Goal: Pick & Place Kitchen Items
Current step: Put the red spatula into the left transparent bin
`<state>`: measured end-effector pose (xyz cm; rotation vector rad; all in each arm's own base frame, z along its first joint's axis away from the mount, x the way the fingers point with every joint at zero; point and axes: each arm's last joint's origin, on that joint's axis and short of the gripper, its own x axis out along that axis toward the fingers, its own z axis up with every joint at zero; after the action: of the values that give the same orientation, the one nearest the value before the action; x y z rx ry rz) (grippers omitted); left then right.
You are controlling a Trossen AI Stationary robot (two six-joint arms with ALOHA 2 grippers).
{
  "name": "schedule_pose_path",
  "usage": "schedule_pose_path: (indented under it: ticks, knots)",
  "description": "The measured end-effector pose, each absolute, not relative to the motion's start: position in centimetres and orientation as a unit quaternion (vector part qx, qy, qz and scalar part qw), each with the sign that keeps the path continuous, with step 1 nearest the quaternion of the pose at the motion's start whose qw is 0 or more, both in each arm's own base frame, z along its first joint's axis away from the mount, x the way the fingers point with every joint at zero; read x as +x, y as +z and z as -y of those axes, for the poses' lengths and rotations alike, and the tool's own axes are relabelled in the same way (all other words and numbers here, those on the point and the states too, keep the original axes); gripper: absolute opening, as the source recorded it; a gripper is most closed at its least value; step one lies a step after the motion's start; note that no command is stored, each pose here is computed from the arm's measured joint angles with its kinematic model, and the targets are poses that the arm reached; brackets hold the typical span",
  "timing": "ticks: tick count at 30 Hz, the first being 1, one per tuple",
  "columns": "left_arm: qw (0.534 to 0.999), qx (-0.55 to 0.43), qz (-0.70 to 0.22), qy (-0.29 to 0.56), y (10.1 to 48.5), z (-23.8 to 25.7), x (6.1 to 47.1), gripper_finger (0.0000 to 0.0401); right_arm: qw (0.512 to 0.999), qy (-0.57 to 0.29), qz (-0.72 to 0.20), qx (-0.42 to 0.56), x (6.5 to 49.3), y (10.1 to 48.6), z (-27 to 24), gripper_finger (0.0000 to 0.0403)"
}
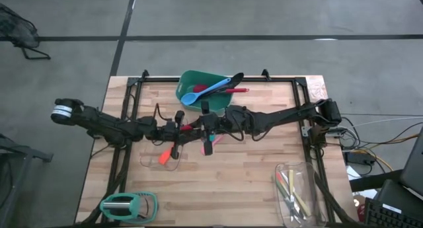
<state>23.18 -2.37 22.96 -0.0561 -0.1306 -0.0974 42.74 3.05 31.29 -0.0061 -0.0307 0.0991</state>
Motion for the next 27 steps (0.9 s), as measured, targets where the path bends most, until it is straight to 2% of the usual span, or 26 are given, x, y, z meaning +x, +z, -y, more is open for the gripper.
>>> schedule_pose_path:
  ticks: [4, 12, 21, 27]
  knots:
    - [0.996, -0.041, 0.060, -0.053, 22.9, 2.4, 23.2, 0.0026, 0.999, 0.049, 0.003, -0.003, 42.9, 30.8, -3.0, 0.0036]
    - [0.993, -0.071, 0.083, -0.050, 23.7, 2.3, 23.0, 0.0017, 0.997, 0.049, -0.053, -0.003, 42.9, 29.6, -2.8, 0.0073]
    - [0.993, -0.099, 0.051, -0.034, 23.8, 2.2, 22.3, 0.0019, 0.989, 0.051, -0.134, -0.023, 41.9, 29.3, -2.7, 0.0154]
    - [0.991, -0.127, 0.046, -0.003, 24.3, 1.9, 21.6, 0.0019, 0.989, 0.065, -0.123, -0.045, 41.2, 30.4, -3.2, 0.0207]
